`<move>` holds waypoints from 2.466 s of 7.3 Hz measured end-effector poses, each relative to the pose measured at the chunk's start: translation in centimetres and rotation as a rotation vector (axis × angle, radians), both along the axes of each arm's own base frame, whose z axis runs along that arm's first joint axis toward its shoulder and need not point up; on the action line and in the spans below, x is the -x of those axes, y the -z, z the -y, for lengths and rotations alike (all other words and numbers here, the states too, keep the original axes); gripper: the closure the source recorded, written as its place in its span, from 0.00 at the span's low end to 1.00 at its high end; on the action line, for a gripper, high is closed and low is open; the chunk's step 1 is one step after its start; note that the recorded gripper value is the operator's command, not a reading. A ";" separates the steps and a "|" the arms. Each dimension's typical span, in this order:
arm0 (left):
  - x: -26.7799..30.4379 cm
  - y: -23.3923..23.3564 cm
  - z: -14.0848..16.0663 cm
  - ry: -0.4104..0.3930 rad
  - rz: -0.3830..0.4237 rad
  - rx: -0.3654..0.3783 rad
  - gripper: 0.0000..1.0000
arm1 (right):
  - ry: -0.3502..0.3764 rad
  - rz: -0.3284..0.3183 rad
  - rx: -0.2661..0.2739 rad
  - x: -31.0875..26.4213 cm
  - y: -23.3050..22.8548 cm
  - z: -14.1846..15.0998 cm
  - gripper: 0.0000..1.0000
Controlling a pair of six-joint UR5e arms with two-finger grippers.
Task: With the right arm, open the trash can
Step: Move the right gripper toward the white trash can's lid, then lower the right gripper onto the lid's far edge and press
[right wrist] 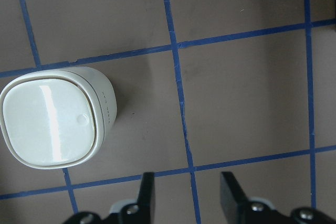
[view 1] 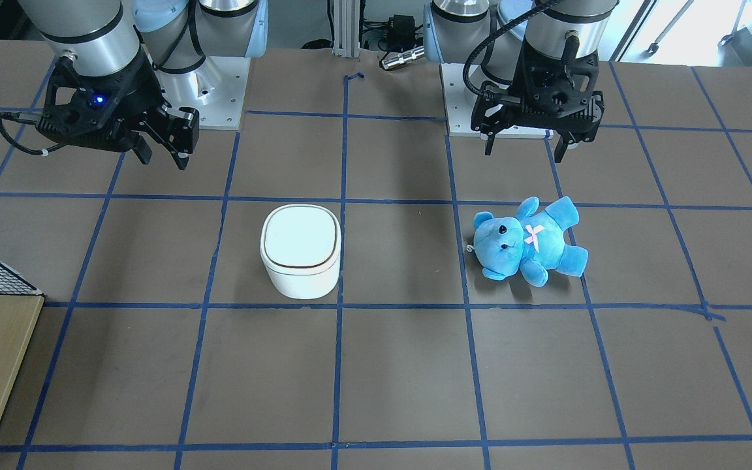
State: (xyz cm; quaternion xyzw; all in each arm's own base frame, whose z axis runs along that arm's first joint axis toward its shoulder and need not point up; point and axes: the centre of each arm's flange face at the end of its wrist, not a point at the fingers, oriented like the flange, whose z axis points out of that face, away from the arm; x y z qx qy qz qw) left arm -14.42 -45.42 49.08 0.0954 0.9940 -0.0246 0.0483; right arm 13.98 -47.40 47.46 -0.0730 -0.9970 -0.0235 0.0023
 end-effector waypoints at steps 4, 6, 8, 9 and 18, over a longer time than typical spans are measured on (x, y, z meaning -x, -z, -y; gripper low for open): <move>0.0 0.0 0.0 0.000 0.000 0.000 0.00 | -0.021 0.040 -0.014 -2.7 2.7 1.8 1.00; 0.0 0.0 0.0 0.000 0.000 0.000 0.00 | -0.025 0.039 -0.009 -6.1 5.3 3.0 1.00; 0.0 0.0 0.0 0.000 0.000 0.000 0.00 | -0.041 0.060 -0.018 -8.3 8.3 3.7 1.00; 0.0 0.0 0.0 0.000 0.000 0.000 0.00 | -0.045 0.076 -0.017 -8.8 10.0 3.8 1.00; 0.0 0.0 0.0 0.000 0.000 0.000 0.00 | -0.082 0.088 -0.042 -10.0 15.8 2.4 1.00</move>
